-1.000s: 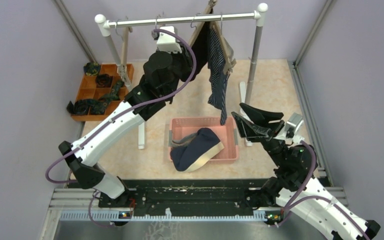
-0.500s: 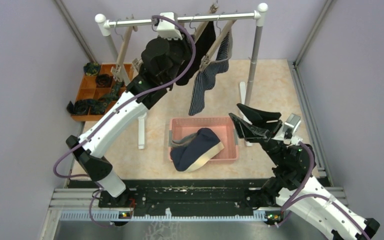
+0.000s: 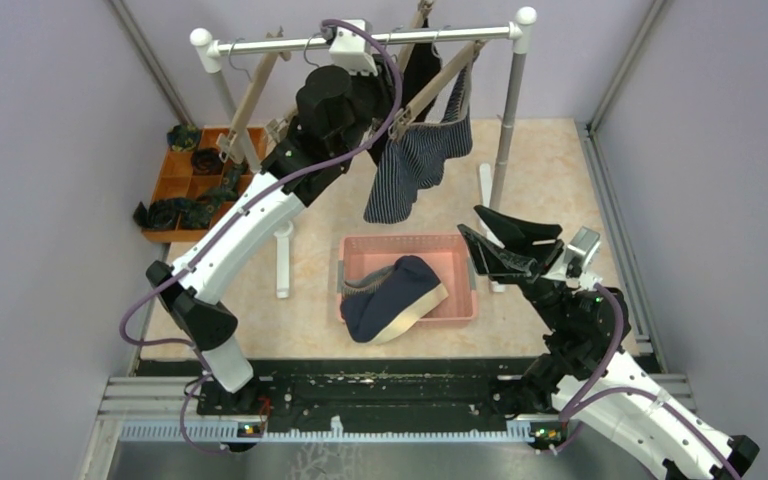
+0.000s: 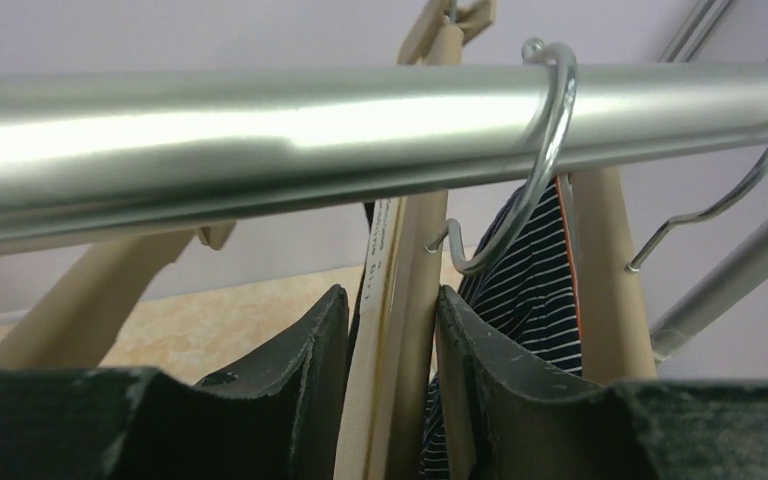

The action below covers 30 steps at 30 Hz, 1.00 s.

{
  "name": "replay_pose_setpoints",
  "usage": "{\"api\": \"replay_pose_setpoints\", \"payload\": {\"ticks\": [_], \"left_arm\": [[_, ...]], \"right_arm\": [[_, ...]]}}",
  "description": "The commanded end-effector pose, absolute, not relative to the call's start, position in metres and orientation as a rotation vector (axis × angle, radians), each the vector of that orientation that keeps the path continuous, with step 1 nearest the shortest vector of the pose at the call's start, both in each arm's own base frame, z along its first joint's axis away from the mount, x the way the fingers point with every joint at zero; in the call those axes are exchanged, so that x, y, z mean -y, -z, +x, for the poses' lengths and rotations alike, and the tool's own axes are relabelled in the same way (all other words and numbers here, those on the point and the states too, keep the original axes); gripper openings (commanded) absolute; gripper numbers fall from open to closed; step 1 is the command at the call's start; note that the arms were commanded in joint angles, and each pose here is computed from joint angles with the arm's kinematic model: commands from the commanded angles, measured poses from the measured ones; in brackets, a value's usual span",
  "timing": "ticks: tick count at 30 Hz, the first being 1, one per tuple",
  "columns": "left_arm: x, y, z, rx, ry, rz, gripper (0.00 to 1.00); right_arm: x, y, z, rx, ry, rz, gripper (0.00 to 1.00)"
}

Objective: Remove the underwear clipped to the hanger
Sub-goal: Pick up the hanger from the clothesline.

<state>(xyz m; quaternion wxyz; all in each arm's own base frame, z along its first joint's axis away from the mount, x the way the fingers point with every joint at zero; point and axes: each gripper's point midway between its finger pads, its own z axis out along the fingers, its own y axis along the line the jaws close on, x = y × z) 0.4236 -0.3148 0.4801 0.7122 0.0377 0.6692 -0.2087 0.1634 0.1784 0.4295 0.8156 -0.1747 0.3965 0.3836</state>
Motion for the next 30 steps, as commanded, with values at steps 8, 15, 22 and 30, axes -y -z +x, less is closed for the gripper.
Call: {"api": "replay_pose_setpoints", "payload": {"ticks": [8,15,22,30], "left_arm": [[0.309,-0.468,0.424,-1.510,0.427,0.103,0.26],[0.311,-0.482,0.421,-1.429,0.452,0.123,0.00],[0.296,-0.530,0.398,-1.244,0.490,0.135,0.00],[0.284,-0.566,0.376,-1.122,0.499,0.170,0.00]], "right_arm": [[-0.170,-0.442,0.158,-0.793,-0.814,-0.340,0.44],[-0.168,-0.440,0.159,-0.804,-0.802,-0.336,0.45],[-0.173,-0.437,0.164,-0.829,-0.796,-0.347,0.46],[-0.181,-0.432,0.171,-0.854,-0.792,-0.368,0.46]]}}
